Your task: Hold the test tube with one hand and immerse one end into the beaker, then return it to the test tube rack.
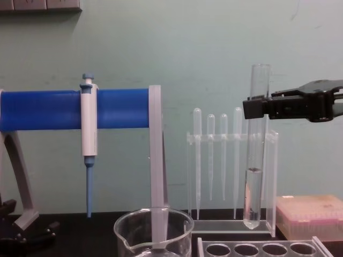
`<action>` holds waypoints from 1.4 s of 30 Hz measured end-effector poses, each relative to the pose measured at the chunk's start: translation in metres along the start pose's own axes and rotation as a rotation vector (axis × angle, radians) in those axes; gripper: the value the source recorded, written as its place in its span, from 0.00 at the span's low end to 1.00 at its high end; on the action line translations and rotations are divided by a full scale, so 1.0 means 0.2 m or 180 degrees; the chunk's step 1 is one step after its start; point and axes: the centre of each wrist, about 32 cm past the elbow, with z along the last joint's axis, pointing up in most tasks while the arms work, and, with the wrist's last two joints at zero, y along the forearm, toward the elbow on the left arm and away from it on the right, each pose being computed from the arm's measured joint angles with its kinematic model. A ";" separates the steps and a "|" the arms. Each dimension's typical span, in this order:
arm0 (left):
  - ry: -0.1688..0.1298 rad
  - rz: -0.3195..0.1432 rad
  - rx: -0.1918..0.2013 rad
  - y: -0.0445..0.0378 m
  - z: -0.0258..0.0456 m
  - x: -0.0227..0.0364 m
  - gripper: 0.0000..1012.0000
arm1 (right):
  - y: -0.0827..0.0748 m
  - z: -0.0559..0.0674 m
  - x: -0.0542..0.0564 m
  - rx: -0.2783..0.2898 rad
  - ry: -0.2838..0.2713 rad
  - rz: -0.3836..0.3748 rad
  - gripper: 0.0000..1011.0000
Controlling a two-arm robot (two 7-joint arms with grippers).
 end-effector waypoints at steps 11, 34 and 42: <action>0.0000 0.0000 0.0000 0.000 0.000 0.000 0.99 | 0.00 0.00 0.00 0.0000 0.0000 0.0000 0.22; 0.0000 0.0000 0.0000 0.000 0.000 0.000 0.99 | 0.00 0.00 0.00 0.0000 0.0000 0.0000 0.22; 0.0000 0.0000 0.0000 0.000 0.000 0.000 0.99 | 0.00 0.00 0.00 0.0000 0.0000 0.0000 0.22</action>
